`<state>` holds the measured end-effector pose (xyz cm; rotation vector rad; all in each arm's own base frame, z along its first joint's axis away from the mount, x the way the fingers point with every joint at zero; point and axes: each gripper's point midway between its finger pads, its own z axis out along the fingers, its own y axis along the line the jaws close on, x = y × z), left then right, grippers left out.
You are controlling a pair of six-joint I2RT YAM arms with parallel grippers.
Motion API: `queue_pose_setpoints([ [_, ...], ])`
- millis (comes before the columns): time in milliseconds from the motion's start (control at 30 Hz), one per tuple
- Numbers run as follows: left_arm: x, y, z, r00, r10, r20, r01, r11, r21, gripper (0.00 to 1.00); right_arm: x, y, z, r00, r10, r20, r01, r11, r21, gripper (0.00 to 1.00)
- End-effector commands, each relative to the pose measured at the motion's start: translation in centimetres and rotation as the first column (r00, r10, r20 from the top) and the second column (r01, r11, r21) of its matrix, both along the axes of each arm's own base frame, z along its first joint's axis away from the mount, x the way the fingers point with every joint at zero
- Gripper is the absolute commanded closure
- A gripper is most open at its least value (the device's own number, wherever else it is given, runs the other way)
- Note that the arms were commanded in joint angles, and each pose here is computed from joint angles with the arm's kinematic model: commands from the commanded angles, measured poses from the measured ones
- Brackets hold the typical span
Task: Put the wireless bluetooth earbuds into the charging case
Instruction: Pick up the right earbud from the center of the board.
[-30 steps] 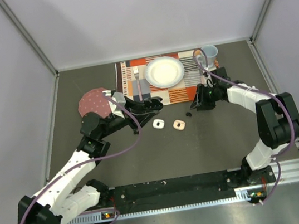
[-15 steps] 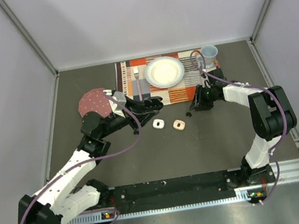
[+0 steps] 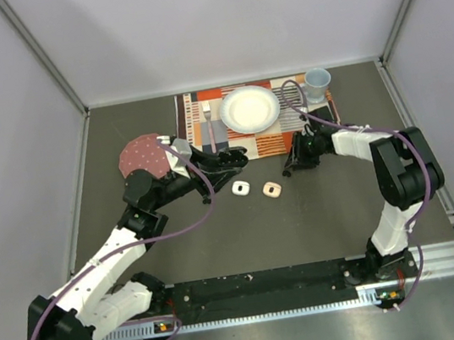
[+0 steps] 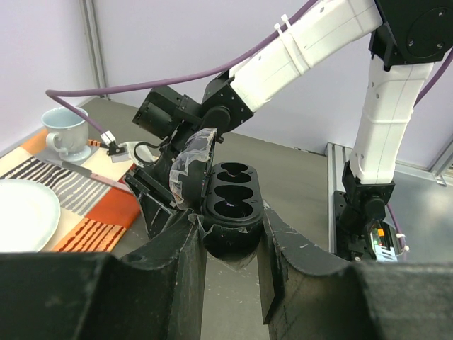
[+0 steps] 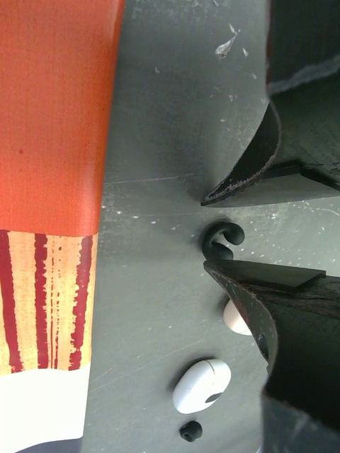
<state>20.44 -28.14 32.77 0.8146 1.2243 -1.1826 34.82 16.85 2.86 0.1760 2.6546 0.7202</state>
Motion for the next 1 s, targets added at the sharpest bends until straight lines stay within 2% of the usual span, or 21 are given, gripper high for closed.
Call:
queue_pose_setpoints([
  [0,-0.1,0.1,2.0,0.999,0.005,0.051,-0.003,0.999,-0.04,1.0,0.4,0.3,0.1,0.999,0.024,0.042,-0.022,0.999,-0.039,0.65],
  [433,0.0,-0.2,1.4,0.999,-0.015,0.03,0.016,0.999,-0.028,1.0,-1.9,-0.2,-1.6,0.999,0.048,0.006,-0.047,0.994,-0.097,0.68],
  [967,0.1,-0.3,1.4,1.0,-0.016,0.018,0.017,0.999,-0.03,1.0,-2.4,0.1,-1.5,0.998,0.063,0.008,-0.062,0.994,-0.095,0.73],
])
